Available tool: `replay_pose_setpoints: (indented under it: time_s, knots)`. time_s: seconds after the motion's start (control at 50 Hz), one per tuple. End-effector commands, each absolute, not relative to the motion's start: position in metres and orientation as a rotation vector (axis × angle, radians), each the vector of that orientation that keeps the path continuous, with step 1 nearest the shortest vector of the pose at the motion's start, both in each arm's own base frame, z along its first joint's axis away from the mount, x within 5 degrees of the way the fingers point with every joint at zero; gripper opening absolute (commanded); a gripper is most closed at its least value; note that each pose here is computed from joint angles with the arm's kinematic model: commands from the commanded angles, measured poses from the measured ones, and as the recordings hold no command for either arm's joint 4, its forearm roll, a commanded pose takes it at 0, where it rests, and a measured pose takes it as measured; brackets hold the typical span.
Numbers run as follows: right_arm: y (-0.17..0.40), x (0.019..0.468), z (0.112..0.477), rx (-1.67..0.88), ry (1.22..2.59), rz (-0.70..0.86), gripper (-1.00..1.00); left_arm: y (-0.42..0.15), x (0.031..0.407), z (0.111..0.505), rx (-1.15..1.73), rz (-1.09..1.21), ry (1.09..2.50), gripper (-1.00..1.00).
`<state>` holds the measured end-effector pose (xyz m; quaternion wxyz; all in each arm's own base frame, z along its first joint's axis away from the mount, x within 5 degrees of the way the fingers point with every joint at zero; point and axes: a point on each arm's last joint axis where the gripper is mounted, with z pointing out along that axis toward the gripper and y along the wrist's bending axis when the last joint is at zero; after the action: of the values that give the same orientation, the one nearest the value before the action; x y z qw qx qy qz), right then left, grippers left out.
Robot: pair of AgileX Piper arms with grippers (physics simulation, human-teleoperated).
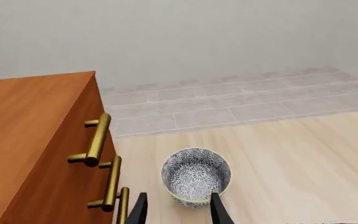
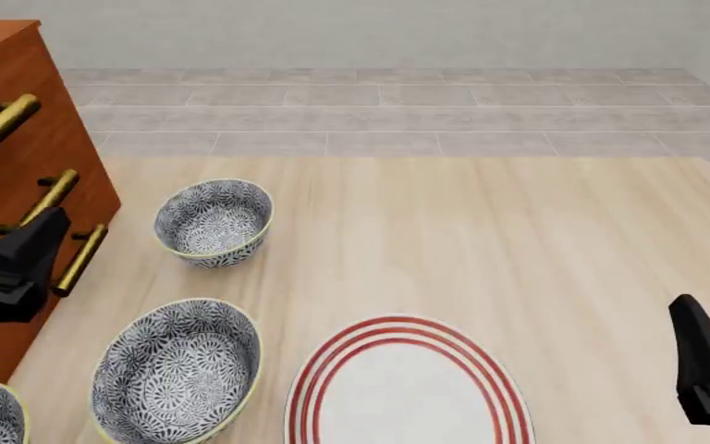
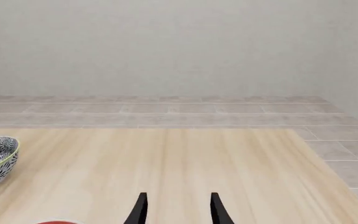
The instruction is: Put the bowl at the front on the plate.
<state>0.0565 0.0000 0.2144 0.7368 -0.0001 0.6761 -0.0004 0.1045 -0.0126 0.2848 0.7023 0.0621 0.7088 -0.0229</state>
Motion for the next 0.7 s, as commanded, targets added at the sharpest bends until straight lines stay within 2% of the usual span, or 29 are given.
replay_pose_setpoints:
  time_s: [0.02, 0.18, 0.4, 0.7]
  knots:
    - [0.0, 0.057, 0.214, 0.0, 1.485, -0.001, 1.0, -0.02, 0.12, 0.304, 0.169, -0.092, 1.639, 1.0]
    - [0.0, 0.057, 0.214, 0.0, 1.485, -0.001, 1.0, -0.016, 0.123, 0.314, 0.137, -0.079, 1.731, 1.0]
    - [0.0, 0.057, 0.215, 0.0, 1.485, -0.001, 1.0, -0.015, 0.109, 0.32, 0.164, -0.066, 1.804, 1.0]
    - [0.0, 0.056, 0.216, 0.0, 1.485, -0.001, 1.0, -0.007, 0.067, 0.311, 0.124, -0.063, 1.928, 1.0]
